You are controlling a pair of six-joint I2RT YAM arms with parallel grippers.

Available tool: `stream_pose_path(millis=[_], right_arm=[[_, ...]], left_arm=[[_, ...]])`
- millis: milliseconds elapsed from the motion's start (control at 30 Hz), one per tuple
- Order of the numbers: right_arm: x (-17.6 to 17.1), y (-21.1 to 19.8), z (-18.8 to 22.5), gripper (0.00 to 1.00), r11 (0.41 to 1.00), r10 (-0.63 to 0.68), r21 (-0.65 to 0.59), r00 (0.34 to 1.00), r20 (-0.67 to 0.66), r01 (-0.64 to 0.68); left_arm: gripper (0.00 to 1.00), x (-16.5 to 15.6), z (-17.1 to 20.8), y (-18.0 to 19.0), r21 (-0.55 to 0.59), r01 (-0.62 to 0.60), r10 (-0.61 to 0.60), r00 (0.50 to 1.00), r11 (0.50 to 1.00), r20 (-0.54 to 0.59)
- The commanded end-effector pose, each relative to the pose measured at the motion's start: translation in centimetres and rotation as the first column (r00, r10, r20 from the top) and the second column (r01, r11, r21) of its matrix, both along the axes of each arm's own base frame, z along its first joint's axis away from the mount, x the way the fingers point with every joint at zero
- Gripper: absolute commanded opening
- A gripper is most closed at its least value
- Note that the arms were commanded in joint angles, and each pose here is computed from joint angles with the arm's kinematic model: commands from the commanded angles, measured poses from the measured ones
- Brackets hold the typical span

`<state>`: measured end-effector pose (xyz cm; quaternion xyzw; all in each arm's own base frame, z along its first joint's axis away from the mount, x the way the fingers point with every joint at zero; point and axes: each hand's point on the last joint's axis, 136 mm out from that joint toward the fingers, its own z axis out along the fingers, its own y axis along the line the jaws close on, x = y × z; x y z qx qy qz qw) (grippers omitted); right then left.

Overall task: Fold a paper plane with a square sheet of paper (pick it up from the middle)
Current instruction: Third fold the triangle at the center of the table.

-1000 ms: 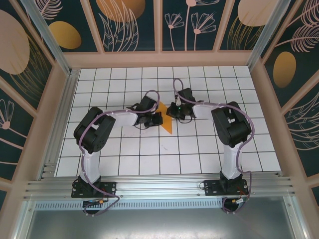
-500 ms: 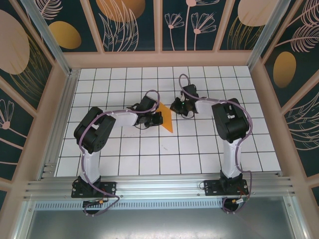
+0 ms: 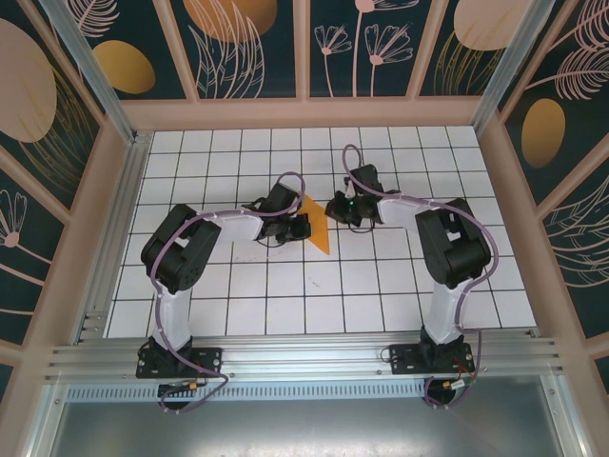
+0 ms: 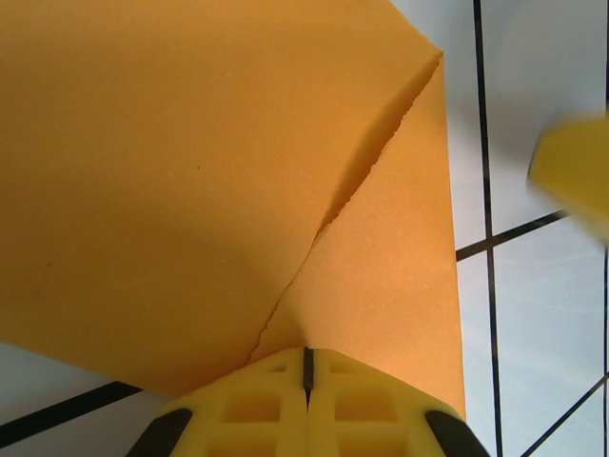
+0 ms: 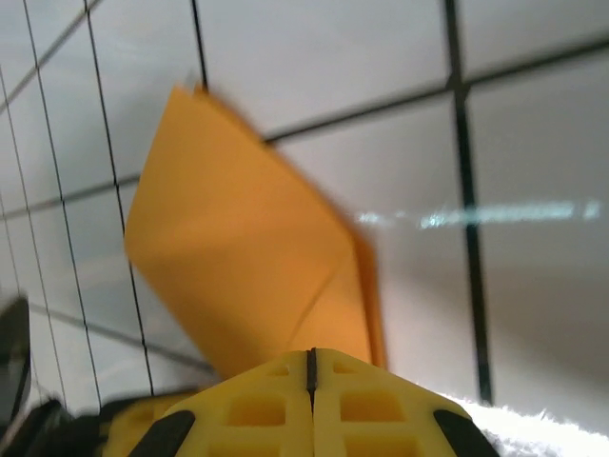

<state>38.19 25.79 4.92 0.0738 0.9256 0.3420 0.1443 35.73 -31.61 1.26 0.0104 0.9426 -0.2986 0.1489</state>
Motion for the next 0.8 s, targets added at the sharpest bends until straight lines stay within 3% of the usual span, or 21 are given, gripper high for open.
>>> stream_pose_path(millis=[0,367,600,767], right_arm=[[-4.3,0.6,-0.9,0.08,0.994,0.104,0.019,0.991,-0.082,-0.103],[-6.0,-0.5,-4.4,0.07,0.993,0.111,-0.028,0.978,-0.176,-0.117],[-7.0,-2.1,-6.5,0.06,0.991,0.104,-0.059,0.97,-0.22,-0.12],[-7.3,-2.5,-7.2,0.05,0.99,0.103,-0.071,0.967,-0.233,-0.123]], left_arm=[[0.0,-3.7,-6.0,4.2,0.188,-0.035,0.067,0.984,0.982,-0.167],[0.0,-3.1,-4.3,3.5,0.15,-0.047,0.069,0.987,0.988,-0.145],[0.03,1.5,4.3,-1.2,-0.112,-0.052,0.051,0.999,0.992,-0.01],[0.08,3.5,7.0,-2.8,-0.253,-0.062,0.071,0.997,0.965,0.025]])
